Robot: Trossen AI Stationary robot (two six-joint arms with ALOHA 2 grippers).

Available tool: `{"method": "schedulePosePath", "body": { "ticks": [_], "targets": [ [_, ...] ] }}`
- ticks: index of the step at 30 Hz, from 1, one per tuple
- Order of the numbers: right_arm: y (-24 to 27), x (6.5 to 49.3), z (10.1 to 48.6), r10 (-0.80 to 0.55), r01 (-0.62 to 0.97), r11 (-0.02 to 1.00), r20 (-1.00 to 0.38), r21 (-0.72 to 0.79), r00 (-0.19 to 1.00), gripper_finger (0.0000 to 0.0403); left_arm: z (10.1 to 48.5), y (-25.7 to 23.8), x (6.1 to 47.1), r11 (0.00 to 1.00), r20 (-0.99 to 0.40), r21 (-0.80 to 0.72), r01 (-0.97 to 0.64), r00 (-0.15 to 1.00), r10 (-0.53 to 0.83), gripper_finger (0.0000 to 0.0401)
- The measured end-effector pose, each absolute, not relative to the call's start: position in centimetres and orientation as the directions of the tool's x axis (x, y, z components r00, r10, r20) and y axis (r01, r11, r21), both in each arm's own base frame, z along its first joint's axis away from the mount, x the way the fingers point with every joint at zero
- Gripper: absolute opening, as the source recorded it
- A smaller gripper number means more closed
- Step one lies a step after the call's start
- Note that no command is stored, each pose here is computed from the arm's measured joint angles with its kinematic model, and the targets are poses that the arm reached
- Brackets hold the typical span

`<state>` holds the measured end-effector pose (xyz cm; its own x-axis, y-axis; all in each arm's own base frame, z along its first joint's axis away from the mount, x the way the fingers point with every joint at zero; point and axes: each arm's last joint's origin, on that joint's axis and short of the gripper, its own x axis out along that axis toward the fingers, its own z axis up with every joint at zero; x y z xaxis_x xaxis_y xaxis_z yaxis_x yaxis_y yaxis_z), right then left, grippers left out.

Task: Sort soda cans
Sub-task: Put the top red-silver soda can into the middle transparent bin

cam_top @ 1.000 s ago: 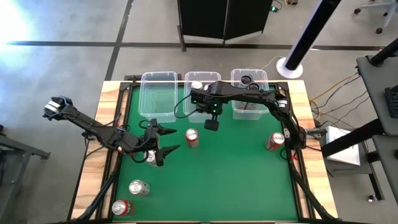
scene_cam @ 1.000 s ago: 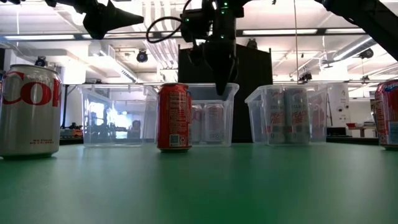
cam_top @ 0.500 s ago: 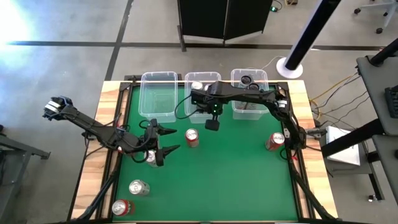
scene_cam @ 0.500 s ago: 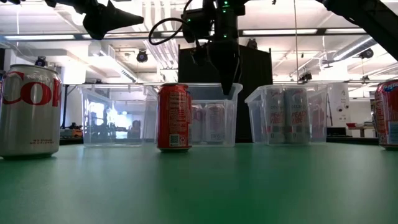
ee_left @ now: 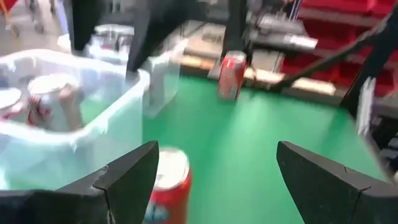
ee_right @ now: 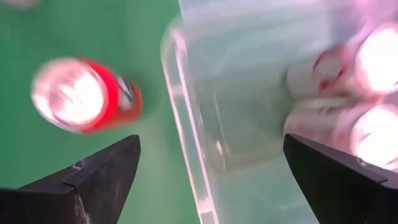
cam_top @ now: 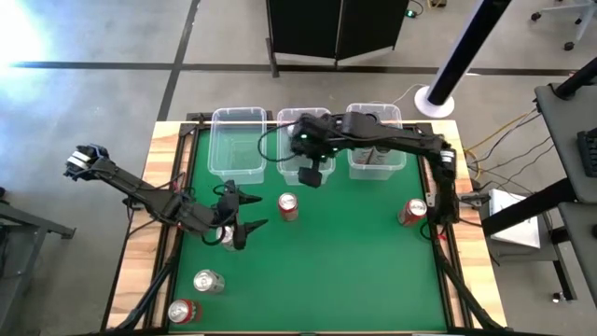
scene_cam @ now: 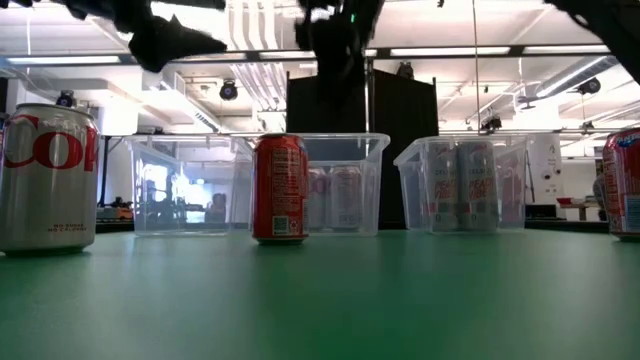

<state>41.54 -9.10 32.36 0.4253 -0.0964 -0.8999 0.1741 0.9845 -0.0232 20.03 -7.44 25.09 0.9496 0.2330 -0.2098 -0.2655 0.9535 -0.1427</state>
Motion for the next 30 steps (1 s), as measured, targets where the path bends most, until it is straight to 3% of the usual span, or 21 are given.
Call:
{"method": "schedulePosePath", "body": {
  "ticks": [6,12,16,25,30],
  "targets": [
    [-5.1,39.1,37.2,-0.084,0.132,0.991,-0.813,-0.009,0.575,0.0391,23.9,-7.1,19.4,0.947,-0.358,-0.092,-0.308,0.898,0.257,0.0311],
    [1.4,37.2,37.7,-0.135,0.087,0.991,-0.787,-0.103,0.602,0.0391,24.1,-7.2,19.3,0.958,-0.384,-0.069,-0.277,0.894,0.231,0.0311],
    [4.9,35.9,35.5,-0.175,0.084,0.984,-0.777,-0.156,0.604,0.0391,25.8,-7.1,18.9,0.966,-0.449,-0.048,-0.255,0.869,0.207,0.0315],
    [9.1,34.7,28.5,-0.124,0.077,0.992,-0.756,-0.097,0.643,0.0391,31.6,-6.4,16.7,0.954,-0.695,-0.047,-0.296,0.695,0.182,0.0367],
    [10.0,34.2,27.2,-0.194,0.117,0.981,-0.756,-0.155,0.625,0.0391,32.8,-6.7,15.5,0.945,-0.808,-0.148,-0.292,0.587,0.055,0.0377]
  ]
}}
